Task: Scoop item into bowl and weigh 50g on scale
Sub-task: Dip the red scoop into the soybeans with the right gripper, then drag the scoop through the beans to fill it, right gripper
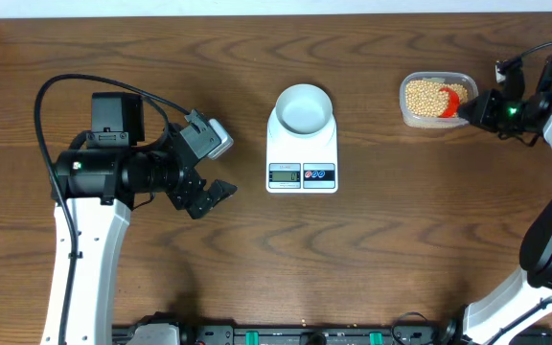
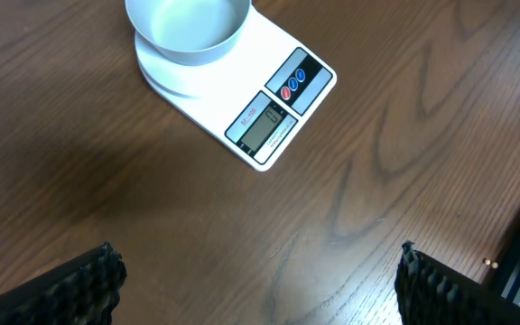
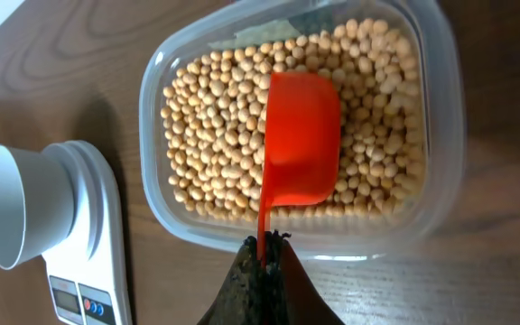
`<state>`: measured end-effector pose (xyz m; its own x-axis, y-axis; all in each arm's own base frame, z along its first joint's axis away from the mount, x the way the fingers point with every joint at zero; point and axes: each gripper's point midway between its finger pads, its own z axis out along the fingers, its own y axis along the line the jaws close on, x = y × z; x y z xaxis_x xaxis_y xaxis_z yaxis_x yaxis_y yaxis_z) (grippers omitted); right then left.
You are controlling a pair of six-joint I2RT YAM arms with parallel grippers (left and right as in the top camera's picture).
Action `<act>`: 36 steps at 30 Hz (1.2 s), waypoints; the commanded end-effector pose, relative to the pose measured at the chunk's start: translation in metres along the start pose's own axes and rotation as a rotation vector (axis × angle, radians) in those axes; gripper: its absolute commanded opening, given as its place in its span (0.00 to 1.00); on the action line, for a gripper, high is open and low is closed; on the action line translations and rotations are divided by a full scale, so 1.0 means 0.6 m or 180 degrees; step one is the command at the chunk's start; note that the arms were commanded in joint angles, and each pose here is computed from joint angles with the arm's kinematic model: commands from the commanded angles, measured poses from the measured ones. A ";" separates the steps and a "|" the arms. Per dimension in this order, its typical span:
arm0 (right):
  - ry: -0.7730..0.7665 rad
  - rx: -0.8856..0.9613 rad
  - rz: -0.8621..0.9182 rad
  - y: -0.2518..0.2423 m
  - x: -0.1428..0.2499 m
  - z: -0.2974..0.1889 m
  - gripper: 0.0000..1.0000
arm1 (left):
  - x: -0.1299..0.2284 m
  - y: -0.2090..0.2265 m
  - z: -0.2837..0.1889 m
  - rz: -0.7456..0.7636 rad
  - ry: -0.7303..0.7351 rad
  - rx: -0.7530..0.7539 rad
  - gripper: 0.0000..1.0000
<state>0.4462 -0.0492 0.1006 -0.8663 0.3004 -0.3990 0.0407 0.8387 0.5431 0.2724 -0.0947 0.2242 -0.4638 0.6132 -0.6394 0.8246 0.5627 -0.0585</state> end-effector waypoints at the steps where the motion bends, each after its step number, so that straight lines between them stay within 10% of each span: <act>1: 0.0028 -0.0095 0.0037 0.001 0.005 0.012 0.01 | -0.005 0.006 -0.006 0.0066 -0.0001 -0.0046 0.98; 36: 0.0018 -0.0432 0.0230 0.025 0.003 0.006 0.01 | -0.005 0.006 -0.006 0.0066 -0.0001 -0.0046 0.98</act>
<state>0.4491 -0.0378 0.1082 -0.8620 0.3237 -0.3901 0.0154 0.7858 0.6182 0.2724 -0.0947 0.2242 -0.4638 0.6132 -0.6394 0.8246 0.5627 -0.0585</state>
